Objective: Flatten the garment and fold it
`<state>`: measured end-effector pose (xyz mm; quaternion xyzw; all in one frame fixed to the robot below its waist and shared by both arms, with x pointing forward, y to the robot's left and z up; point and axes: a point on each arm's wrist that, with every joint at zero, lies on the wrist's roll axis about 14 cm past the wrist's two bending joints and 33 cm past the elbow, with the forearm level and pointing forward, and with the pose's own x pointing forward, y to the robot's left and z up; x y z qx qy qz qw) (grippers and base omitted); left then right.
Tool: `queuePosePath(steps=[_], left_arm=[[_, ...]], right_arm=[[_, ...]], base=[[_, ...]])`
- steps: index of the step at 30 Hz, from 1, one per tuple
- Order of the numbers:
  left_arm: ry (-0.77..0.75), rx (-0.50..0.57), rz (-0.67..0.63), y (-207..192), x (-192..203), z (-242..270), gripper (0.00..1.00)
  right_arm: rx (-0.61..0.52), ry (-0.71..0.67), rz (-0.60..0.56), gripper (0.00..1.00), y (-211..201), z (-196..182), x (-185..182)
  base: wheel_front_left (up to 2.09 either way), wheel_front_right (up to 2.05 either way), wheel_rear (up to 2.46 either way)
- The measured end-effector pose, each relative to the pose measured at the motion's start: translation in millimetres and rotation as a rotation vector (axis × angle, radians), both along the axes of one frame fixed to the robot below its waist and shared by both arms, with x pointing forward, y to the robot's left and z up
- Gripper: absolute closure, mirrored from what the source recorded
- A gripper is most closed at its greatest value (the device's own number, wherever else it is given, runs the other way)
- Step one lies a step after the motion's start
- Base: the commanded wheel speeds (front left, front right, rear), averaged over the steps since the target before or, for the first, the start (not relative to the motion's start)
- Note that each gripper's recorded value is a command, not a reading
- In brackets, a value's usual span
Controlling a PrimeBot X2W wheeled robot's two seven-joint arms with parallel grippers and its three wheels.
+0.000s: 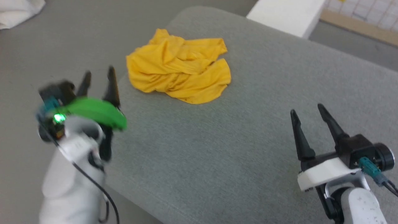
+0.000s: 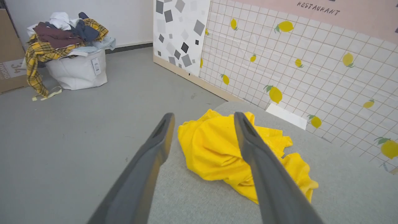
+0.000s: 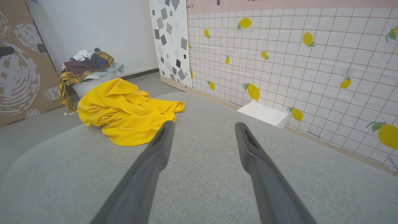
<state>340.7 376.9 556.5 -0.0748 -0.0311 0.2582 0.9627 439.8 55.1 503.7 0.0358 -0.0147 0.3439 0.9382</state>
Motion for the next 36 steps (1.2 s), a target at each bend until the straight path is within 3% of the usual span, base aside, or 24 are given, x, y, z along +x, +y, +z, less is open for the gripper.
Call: queuePosePath(steps=[4,10,14,24,26,30,36], left_arm=[[0.089,-0.058,-0.029,18,46,-2,0.0],[0.349,-0.207,-0.031,39,94,-46,0.0],[0.518,-0.318,0.0,42,106,-89,0.0],[0.814,-0.589,0.019,5,113,-199,0.0],[0.842,-0.579,0.009,3,117,-208,1.0],[0.795,-0.499,-0.029,1,122,-202,1.0],[0.502,-0.206,-0.038,10,141,-145,1.0]], right_arm=[[0.005,0.025,-0.032,0.0,-9,-14,16],[-0.003,0.064,-0.098,0.0,-32,-40,34],[-0.011,0.099,-0.159,0.0,-55,-60,44],[-0.054,0.219,-0.28,0.0,-107,-115,41],[-0.053,0.222,-0.301,0.0,-115,-117,40],[-0.058,0.221,-0.323,0.0,-124,-114,36],[-0.057,0.2,-0.366,0.0,-141,-96,24]], base=[[0.0,0.0,0.0],[0.0,0.0,0.0],[0.0,0.0,0.0],[0.0,0.0,0.0],[0.0,0.0,0.0],[0.0,0.0,0.0],[0.0,0.0,0.0]])
